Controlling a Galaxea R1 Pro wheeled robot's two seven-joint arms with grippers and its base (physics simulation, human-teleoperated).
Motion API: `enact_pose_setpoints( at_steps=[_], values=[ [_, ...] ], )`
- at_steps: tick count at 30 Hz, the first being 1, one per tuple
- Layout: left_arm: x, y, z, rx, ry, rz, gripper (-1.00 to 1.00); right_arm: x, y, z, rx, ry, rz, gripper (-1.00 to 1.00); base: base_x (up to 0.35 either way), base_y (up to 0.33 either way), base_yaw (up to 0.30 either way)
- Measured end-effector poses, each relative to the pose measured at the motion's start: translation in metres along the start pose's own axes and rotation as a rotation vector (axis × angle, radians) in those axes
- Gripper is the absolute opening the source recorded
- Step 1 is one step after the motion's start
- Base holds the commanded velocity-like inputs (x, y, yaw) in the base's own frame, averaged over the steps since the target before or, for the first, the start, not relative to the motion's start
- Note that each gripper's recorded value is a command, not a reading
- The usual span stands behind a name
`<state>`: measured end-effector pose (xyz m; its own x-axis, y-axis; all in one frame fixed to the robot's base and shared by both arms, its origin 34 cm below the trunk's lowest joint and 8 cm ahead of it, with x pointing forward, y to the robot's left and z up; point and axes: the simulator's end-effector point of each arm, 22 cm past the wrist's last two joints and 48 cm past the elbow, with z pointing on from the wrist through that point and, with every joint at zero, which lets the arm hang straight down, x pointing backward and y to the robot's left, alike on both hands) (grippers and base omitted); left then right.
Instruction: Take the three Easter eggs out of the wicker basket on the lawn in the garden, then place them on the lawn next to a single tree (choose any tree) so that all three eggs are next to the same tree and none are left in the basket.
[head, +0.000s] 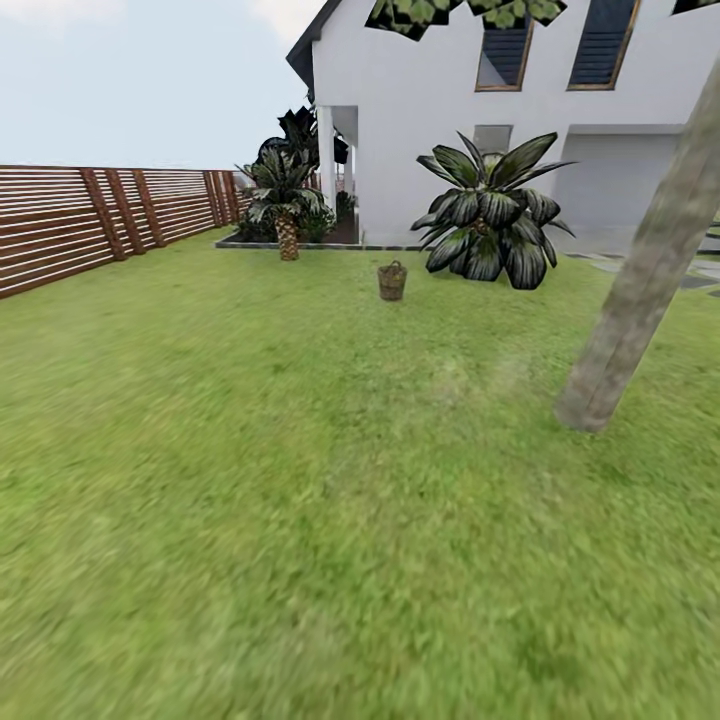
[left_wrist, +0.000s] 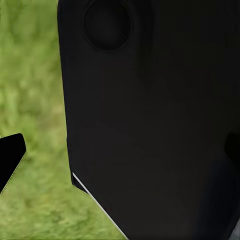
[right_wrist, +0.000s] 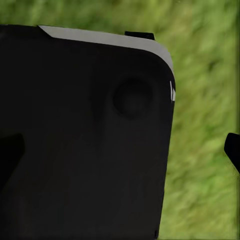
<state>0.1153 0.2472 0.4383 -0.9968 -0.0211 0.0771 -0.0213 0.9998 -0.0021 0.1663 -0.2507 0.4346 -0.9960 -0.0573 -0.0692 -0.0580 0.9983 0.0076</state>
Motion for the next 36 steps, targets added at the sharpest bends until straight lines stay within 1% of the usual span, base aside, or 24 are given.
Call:
enact_pose_setpoints(
  at_steps=[9,10,13,17,36],
  values=[
    [0.0000,0.0000,0.0000,0.000,0.000,0.000,1.00,-0.0004,0.0013,0.0000,-0.001,-0.001,0.006,1.00,0.340,0.000,0.000],
    [0.0000,0.0000,0.0000,0.000,0.000,0.000,1.00,-0.0044,0.0048,0.0004,-0.006,-0.009,0.005,1.00,0.340,0.000,0.000],
    [0.0000,0.0000,0.0000,0.000,0.000,0.000,1.00,-0.0053,0.0018,0.0004,-0.002,-0.012,0.007,1.00,0.341,0.000,0.000],
    [0.0000,0.0001,0.0000,0.000,0.000,0.000,1.00,-0.0050,0.0070,0.0004,-0.012,-0.010,-0.002,1.00,0.340,0.000,0.000],
    [-0.0003,0.0000,0.0000,0.000,-0.001,0.000,1.00,0.0007,0.0032,-0.0001,-0.010,0.002,-0.005,1.00,0.340,0.000,0.000]
  ],
)
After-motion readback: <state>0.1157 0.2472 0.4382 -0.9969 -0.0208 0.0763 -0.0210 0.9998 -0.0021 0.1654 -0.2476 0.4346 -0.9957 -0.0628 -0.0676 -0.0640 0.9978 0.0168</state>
